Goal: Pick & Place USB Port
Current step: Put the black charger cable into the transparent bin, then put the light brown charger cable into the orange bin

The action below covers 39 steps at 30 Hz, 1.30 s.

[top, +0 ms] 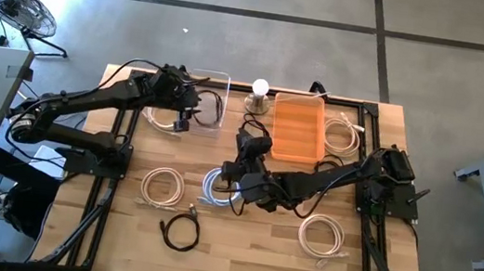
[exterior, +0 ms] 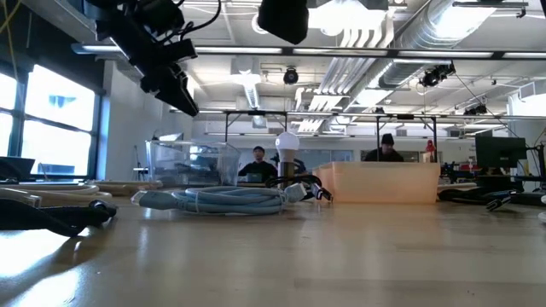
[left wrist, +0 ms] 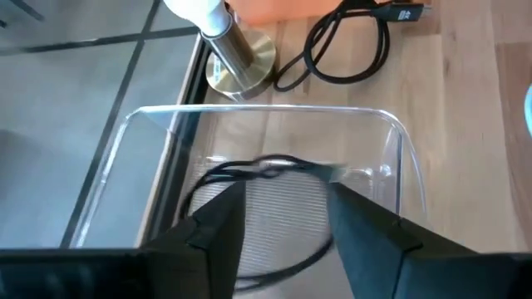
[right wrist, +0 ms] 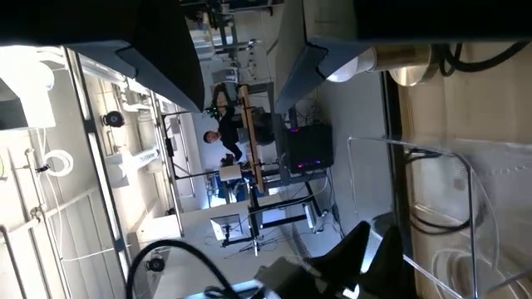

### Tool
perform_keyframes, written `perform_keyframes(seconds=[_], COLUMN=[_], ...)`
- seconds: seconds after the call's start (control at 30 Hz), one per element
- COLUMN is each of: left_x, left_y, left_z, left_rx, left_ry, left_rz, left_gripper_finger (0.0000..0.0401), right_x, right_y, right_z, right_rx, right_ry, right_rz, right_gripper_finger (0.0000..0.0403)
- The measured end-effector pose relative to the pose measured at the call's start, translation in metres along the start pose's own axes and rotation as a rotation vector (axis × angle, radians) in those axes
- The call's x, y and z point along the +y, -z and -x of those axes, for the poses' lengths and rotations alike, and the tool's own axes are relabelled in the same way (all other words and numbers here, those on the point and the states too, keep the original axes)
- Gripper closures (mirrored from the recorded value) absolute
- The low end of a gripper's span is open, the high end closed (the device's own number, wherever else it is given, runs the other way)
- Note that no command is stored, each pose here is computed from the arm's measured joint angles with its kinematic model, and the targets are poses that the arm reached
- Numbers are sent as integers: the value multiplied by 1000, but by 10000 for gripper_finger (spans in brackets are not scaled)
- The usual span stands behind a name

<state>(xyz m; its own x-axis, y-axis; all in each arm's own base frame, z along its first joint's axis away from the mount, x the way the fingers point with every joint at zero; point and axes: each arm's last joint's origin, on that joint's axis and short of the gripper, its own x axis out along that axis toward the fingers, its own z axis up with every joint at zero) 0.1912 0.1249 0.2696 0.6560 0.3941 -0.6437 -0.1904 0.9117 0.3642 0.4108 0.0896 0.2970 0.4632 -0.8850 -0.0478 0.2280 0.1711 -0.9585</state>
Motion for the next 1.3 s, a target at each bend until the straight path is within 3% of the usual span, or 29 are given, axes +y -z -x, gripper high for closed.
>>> perform_keyframes(seconds=[0.2, 0.5, 0.6, 0.77, 0.83, 1.0, 1.17, 1.3], left_x=[5, -4, -8, -14, -19, -31, -42, -49], left_y=[-10, 0, 5, 12, 15, 18, 16, 12], left_z=[17, 42, 49, 54, 53, 49, 43, 40], left_rx=[61, 194, 227, 231, 234, 230, 192, 148], left_ry=[46, 206, 241, 241, 246, 278, 300, 310], left_rz=[-21, -3, 4, 38, 35, 21, -7, -30], left_gripper_finger=[220, 219, 219, 219, 219, 219, 219, 219], right_x=[-4, -50, -69, -108, -117, -135, -138, -137], right_y=[5, 23, 35, 65, 79, 117, 160, 184], right_z=[9, 57, 74, 96, 101, 99, 79, 60], right_rx=[9, 0, 10, -61, -67, -85, 110, 320], right_ry=[-6, 23, 55, 10, 14, -131, -302, -274], right_rz=[35, -79, -181, -543, -617, -789, -904, -922], right_gripper_finger=[260, 261, 261, 262, 262, 263, 263, 263])
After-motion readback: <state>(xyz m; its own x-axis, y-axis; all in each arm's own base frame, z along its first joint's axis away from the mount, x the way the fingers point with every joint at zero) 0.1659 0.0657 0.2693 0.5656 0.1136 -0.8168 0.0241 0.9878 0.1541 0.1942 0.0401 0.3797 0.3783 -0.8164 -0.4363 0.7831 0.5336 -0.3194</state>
